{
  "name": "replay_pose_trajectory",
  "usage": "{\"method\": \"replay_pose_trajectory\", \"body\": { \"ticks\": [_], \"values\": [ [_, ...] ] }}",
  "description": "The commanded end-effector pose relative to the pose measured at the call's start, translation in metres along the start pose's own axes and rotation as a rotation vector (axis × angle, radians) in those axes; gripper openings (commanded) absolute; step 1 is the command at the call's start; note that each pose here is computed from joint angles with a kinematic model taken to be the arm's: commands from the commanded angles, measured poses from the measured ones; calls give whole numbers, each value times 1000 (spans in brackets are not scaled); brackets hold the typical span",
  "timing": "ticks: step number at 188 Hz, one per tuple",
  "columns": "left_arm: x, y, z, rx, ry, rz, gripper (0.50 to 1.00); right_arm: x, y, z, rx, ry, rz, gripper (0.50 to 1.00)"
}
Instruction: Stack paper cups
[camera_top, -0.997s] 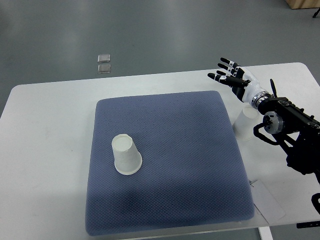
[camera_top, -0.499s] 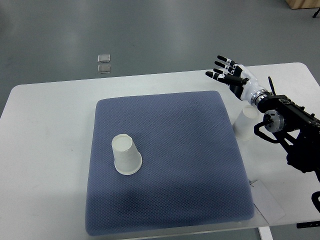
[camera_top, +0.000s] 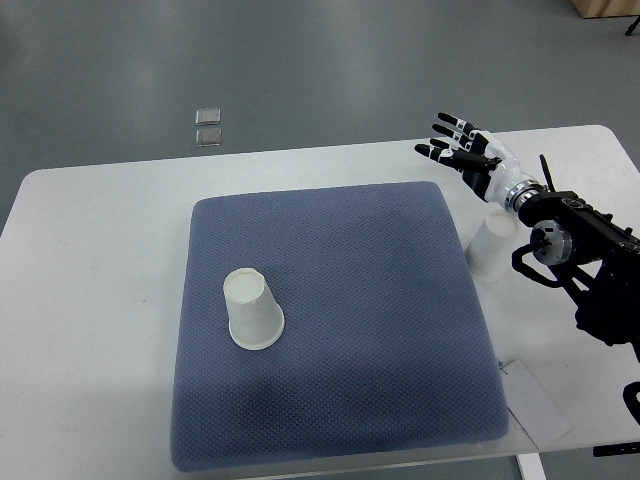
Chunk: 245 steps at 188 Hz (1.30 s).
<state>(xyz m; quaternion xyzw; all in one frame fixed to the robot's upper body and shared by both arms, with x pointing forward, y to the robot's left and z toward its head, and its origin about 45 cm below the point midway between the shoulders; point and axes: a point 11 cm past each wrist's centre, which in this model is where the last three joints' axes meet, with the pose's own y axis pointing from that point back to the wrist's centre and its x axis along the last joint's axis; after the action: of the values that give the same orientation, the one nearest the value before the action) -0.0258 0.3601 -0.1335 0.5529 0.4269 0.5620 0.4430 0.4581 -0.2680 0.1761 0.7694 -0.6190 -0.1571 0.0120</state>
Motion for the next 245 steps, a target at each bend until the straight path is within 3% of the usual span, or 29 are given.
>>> {"method": "replay_pose_trajectory", "body": {
  "ticks": [1, 84, 166, 245],
  "values": [
    [0, 0, 0, 0, 0, 0, 1000, 1, 0, 0, 1, 0, 0, 917],
    [0, 0, 0, 0, 0, 0, 1000, 9, 2, -16, 13, 55, -22, 917],
    [0, 0, 0, 0, 0, 0, 1000, 35, 36, -63, -56, 772, -280, 915],
    [0, 0, 0, 0, 0, 0, 1000, 41, 70, -48, -180, 1325, -516, 915]
  ]
}}
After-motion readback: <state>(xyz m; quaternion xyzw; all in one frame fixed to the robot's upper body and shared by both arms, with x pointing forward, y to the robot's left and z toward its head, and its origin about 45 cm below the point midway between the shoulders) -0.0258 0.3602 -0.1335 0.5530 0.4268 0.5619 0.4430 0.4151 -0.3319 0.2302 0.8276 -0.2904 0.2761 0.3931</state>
